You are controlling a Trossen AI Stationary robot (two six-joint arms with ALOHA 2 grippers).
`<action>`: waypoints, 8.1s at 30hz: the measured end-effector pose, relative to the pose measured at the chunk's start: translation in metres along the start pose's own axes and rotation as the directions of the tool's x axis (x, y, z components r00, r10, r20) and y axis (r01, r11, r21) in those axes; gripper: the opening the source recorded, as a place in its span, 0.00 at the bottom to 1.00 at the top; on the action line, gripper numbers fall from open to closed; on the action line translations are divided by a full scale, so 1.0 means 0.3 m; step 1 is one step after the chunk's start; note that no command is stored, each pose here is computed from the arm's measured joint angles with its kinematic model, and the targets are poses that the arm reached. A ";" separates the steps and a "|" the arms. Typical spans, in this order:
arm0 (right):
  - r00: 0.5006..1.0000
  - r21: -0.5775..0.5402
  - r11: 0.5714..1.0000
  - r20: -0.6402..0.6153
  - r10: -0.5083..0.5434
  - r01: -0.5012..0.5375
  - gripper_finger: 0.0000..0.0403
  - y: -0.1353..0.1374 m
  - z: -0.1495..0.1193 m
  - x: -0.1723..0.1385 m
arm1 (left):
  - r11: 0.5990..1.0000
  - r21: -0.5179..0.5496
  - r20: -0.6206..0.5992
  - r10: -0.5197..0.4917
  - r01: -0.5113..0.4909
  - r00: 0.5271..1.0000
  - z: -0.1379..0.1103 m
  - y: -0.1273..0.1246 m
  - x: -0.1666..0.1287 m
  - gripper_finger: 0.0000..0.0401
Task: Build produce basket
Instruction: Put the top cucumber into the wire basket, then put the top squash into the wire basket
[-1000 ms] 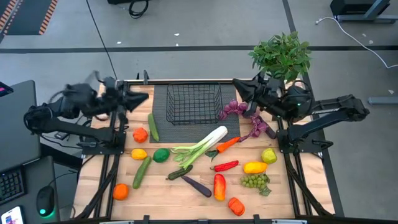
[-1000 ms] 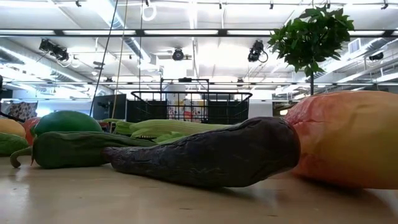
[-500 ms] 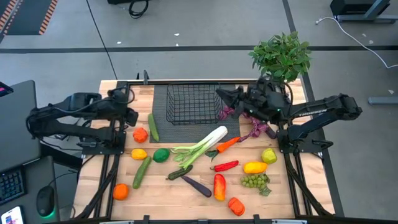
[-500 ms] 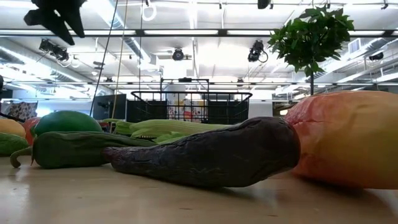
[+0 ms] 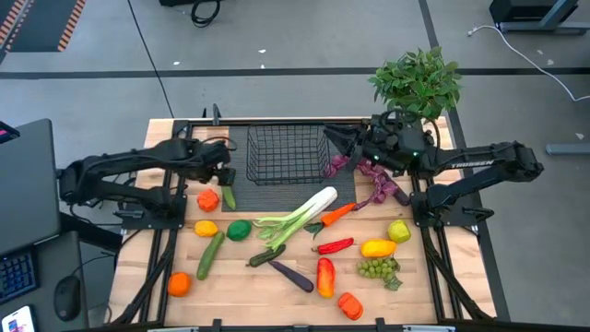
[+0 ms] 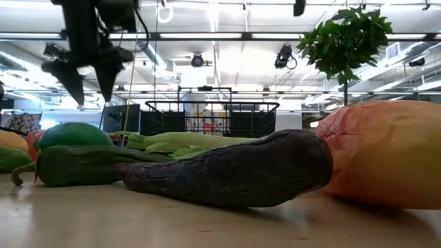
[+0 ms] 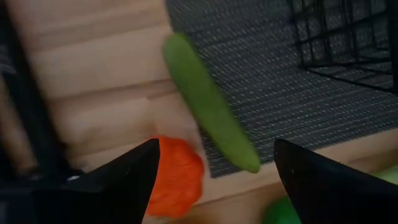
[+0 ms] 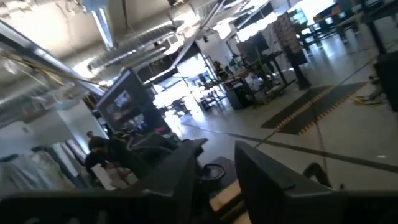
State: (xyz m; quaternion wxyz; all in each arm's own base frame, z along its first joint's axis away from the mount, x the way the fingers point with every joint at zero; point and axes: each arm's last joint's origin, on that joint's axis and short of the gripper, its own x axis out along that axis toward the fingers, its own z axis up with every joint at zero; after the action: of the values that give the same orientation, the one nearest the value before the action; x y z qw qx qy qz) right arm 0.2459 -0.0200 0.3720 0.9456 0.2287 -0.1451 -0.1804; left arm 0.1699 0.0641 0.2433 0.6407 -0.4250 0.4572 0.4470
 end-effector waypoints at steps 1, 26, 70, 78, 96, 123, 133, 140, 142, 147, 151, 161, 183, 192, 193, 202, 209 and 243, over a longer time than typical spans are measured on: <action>1.000 -0.019 1.000 -0.010 -0.017 0.017 0.37 -0.011 0.000 0.002 | 1.000 -0.008 -0.015 0.001 -0.001 1.000 0.005 -0.005 0.019 0.81; 0.985 -0.003 0.999 -0.169 0.039 -0.040 0.58 -0.096 0.006 0.017 | 0.973 0.038 -0.225 0.232 -0.229 0.946 0.084 -0.071 0.329 0.75; 0.991 -0.096 0.990 -0.077 -0.113 0.105 0.58 -0.046 0.144 0.018 | 0.894 0.329 0.389 -0.421 0.303 0.819 0.294 -0.258 -0.292 0.33; 0.978 -0.128 0.981 -0.130 -0.164 0.148 0.60 -0.052 0.138 0.014 | 0.916 0.328 0.241 -0.317 0.230 0.917 0.309 -0.300 -0.155 0.68; 0.962 -0.115 0.984 -0.224 -0.157 0.134 0.61 -0.062 0.104 0.019 | 0.976 0.204 -0.045 0.086 -0.075 0.995 0.138 -0.047 -0.264 0.82; 0.919 -0.134 0.989 -0.377 -0.114 0.068 0.67 -0.120 0.083 0.030 | 0.860 0.507 -0.470 0.323 -0.048 0.822 -0.101 0.063 0.081 0.82; 0.900 -0.143 0.983 -0.403 -0.167 0.118 0.70 -0.115 0.063 0.020 | 0.837 0.539 -0.393 0.344 -0.089 0.853 -0.090 0.059 0.086 0.82; 0.901 -0.122 0.983 -0.396 -0.178 0.140 0.70 -0.091 0.051 0.013 | 0.887 0.434 -0.389 0.341 -0.157 0.855 -0.090 0.058 0.087 0.82; 0.901 -0.122 0.983 -0.397 -0.176 0.138 0.70 -0.089 0.050 0.013 | 0.905 0.383 -0.388 0.338 -0.184 0.857 -0.089 0.057 0.088 0.82; 0.899 -0.123 0.984 -0.403 -0.168 0.129 0.70 -0.089 0.049 0.013 | 0.945 0.200 -0.394 0.318 -0.257 0.862 -0.089 0.052 0.090 0.82; 0.897 -0.134 0.986 -0.417 -0.147 0.100 0.70 -0.087 0.047 0.012 | 0.949 0.040 -0.379 0.304 -0.312 0.874 -0.093 0.041 0.092 0.82; 0.865 -0.155 0.987 -0.489 -0.115 0.044 0.70 -0.113 0.044 0.010 | 0.878 -0.327 -0.231 0.285 -0.350 0.930 -0.134 -0.010 0.097 0.75; 0.835 -0.121 0.990 -0.550 -0.006 -0.073 0.70 -0.163 0.069 0.015 | 0.652 -0.456 -0.214 0.580 -0.606 0.786 -0.226 -0.062 0.210 0.74; 0.818 -0.094 0.992 -0.575 0.018 -0.087 0.70 -0.173 0.097 -0.023 | 0.638 -0.419 -0.228 0.614 -0.645 0.756 -0.232 -0.080 0.259 0.74; 0.820 -0.095 0.992 -0.572 0.014 -0.083 0.70 -0.175 0.103 -0.029 | 0.637 -0.416 -0.227 0.618 -0.649 0.753 -0.232 -0.079 0.258 0.74; 0.832 -0.127 0.990 -0.554 -0.023 -0.057 0.70 -0.197 0.137 -0.058 | 0.649 -0.340 -0.300 0.611 -0.681 0.732 -0.264 -0.088 0.234 0.74; 0.836 -0.129 0.991 -0.548 -0.033 -0.046 0.70 -0.206 0.142 -0.058 | 0.705 -0.241 -0.253 0.618 -0.667 0.744 -0.319 -0.087 0.237 0.74; 0.852 -0.229 0.971 -0.495 -0.172 0.063 0.70 -0.220 0.145 -0.057 | 0.907 0.031 -0.015 0.420 -0.419 0.907 -0.264 -0.297 0.031 0.38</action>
State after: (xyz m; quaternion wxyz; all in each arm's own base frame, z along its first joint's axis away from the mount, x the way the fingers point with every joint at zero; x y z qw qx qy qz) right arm 0.1968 -0.0843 0.3739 0.9555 0.1783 0.1445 -0.1851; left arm 0.2408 -0.0310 0.2288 0.5305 -0.3129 0.5506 0.5635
